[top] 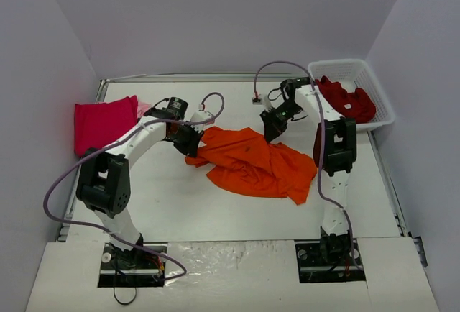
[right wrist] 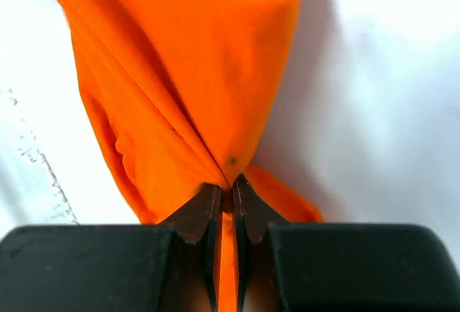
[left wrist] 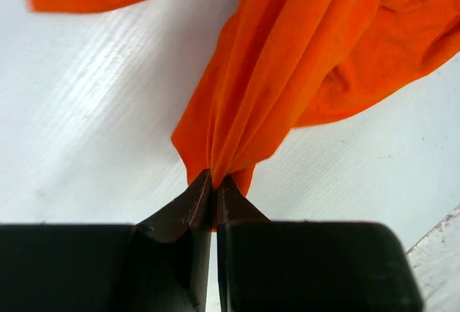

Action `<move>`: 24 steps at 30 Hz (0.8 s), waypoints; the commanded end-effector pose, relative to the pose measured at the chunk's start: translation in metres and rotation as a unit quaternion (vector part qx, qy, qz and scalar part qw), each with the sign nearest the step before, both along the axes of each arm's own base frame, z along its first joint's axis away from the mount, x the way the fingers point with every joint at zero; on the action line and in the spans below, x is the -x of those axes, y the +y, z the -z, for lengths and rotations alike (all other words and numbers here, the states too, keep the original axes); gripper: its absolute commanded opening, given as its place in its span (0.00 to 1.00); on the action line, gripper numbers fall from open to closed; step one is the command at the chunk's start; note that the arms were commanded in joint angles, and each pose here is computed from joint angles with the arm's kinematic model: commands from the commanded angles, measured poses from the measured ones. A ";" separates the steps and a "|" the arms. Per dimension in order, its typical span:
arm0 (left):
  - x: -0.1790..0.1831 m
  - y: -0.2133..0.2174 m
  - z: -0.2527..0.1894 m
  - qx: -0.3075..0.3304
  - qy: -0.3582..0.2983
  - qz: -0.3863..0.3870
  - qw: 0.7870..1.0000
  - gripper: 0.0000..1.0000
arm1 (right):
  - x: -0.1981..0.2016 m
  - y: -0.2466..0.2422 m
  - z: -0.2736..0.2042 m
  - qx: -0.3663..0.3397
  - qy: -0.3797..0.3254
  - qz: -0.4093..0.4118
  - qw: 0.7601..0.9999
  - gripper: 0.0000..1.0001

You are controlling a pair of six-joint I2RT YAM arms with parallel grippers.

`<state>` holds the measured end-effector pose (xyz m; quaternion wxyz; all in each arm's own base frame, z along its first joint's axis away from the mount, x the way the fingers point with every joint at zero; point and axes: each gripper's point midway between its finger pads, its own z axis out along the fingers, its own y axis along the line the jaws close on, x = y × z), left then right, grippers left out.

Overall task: Fold and stack the t-shirts
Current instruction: Flatten out the tshirt

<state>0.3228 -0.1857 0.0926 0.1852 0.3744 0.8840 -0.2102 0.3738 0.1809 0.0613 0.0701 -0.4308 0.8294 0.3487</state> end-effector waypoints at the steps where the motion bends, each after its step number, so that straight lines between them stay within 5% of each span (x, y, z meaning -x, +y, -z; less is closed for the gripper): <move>1: -0.018 0.025 -0.051 -0.030 -0.078 -0.030 0.996 0.02 | -0.017 -0.021 -0.077 0.031 -0.107 0.035 0.993 0.00; 9: -0.042 0.065 -0.112 -0.054 -0.160 -0.104 0.980 0.02 | -0.018 -0.049 -0.131 0.064 -0.201 0.078 0.974 0.00; 15: -0.028 0.082 -0.115 -0.088 -0.165 -0.100 0.977 0.02 | 0.026 -0.067 -0.150 0.090 -0.236 0.075 0.965 0.00; 16: -0.023 0.083 -0.110 -0.089 -0.157 -0.098 0.979 0.02 | 0.044 -0.070 -0.130 0.102 -0.210 0.063 0.970 0.04; 18: -0.011 0.084 -0.093 -0.097 -0.137 -0.090 0.982 0.02 | 0.066 -0.073 -0.121 0.118 -0.211 0.037 0.970 0.29; 24: 0.009 0.080 -0.059 -0.102 -0.095 -0.074 0.987 0.02 | 0.104 -0.081 -0.096 0.132 -0.170 0.013 0.976 0.57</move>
